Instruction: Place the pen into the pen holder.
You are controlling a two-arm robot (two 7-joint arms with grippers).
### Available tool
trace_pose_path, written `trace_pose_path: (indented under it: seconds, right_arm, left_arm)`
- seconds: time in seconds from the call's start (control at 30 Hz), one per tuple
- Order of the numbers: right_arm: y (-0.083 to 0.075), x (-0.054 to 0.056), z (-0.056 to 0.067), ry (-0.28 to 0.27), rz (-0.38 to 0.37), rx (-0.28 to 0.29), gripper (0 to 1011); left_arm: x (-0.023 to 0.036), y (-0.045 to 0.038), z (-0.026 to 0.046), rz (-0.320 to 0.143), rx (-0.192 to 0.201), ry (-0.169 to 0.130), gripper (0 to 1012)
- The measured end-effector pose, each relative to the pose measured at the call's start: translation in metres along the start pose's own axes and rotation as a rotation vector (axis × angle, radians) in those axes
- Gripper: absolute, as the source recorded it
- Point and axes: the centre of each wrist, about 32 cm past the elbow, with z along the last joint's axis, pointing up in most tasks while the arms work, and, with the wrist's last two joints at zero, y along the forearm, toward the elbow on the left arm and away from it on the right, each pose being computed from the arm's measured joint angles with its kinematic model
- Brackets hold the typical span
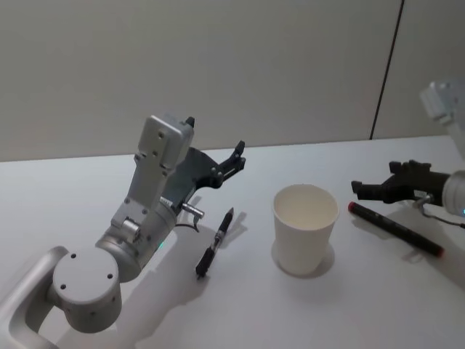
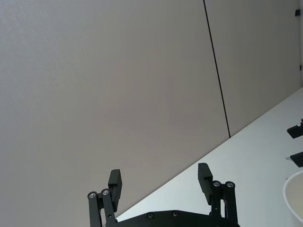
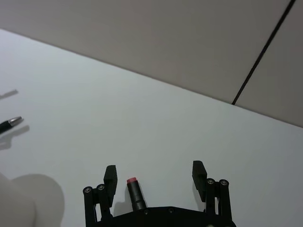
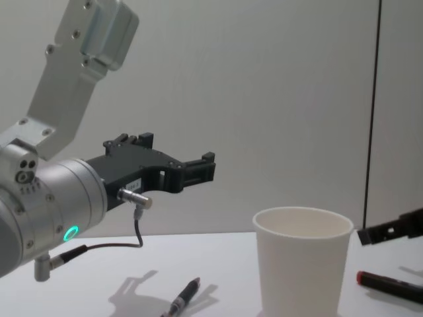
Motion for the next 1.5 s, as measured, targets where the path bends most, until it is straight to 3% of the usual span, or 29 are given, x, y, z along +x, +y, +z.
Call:
trace_pose_path:
  seconds: [0.23, 0.47, 0.77, 1.5]
  right_arm:
    - [0.014, 0.009, 0.017, -0.037, 0.058, -0.123, 1001]
    - [0.023, 0.011, 0.025, -0.045, 0.108, -0.183, 1001]
    - [0.029, 0.014, 0.031, -0.053, 0.148, -0.218, 1001]
    - [0.030, 0.020, 0.029, -0.084, 0.168, -0.256, 1002]
  left_arm:
    - [0.0000, 0.0000, 0.0000, 0.000, 0.000, 0.000, 1001]
    - [0.0000, 0.0000, 0.0000, 0.000, 0.000, 0.000, 1001]
    - [0.0000, 0.0000, 0.0000, 0.000, 0.000, 0.000, 1001]
    - [0.0000, 0.0000, 0.0000, 0.000, 0.000, 0.000, 1001]
